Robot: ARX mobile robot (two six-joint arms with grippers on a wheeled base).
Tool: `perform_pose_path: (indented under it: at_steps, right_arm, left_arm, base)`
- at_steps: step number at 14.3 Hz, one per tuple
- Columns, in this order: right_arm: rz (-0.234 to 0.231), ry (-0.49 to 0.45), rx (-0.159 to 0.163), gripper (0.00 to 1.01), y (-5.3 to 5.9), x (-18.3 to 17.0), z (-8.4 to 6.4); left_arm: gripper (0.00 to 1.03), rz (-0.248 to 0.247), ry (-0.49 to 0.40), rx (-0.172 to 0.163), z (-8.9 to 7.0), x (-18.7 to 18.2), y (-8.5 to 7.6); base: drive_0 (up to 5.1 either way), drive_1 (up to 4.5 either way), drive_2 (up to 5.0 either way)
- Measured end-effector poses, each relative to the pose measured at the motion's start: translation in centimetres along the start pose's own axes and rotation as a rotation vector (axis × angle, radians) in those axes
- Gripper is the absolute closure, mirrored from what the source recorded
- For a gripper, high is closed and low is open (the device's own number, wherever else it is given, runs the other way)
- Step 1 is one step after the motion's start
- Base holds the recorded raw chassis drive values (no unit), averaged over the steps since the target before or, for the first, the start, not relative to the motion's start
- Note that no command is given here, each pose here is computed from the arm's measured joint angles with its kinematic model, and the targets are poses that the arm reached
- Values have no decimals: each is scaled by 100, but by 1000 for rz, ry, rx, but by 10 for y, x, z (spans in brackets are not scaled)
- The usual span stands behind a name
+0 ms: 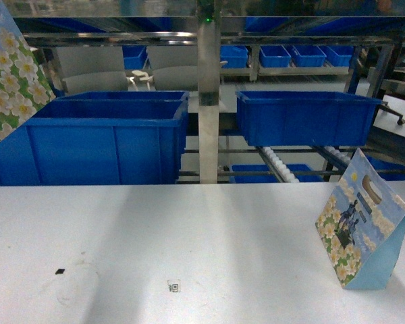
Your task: Move flower gift bag to table near conveyor
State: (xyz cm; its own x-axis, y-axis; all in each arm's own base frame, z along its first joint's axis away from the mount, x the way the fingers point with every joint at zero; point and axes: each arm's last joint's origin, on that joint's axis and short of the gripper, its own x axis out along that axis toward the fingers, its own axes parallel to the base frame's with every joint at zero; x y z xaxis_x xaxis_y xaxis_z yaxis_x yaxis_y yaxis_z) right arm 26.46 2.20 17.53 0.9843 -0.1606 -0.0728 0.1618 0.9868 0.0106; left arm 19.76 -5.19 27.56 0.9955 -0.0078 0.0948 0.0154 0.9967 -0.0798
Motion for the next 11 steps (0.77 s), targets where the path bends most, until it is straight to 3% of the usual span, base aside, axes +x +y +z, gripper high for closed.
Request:
perform_pose_path:
  at_steps: [3,6,8,9,11]
  right_arm:
    - [-31,3,-22,3,-17,-50,6]
    - [-82,-10,-22,3,-31,-89,14]
    - [-117,-2,-31,3,-31,-119,14]
    - [-109,0,-27,3,-31,-131,12]
    - [-119,-10,-18,3,-32,-132,13]
  left_arm:
    - [101,0,0,0,0,0,0]
    - [101,0,0,0,0,0,0]
    - [101,0,0,0,0,0,0]
    - [101,0,0,0,0,0,0]
    - [101,2,-14,-7,-1,-2,-3]
  base:
    - [0,0,0]
    - [0,0,0]
    - [0,0,0]
    - [0,0,0]
    - [0,0,0]
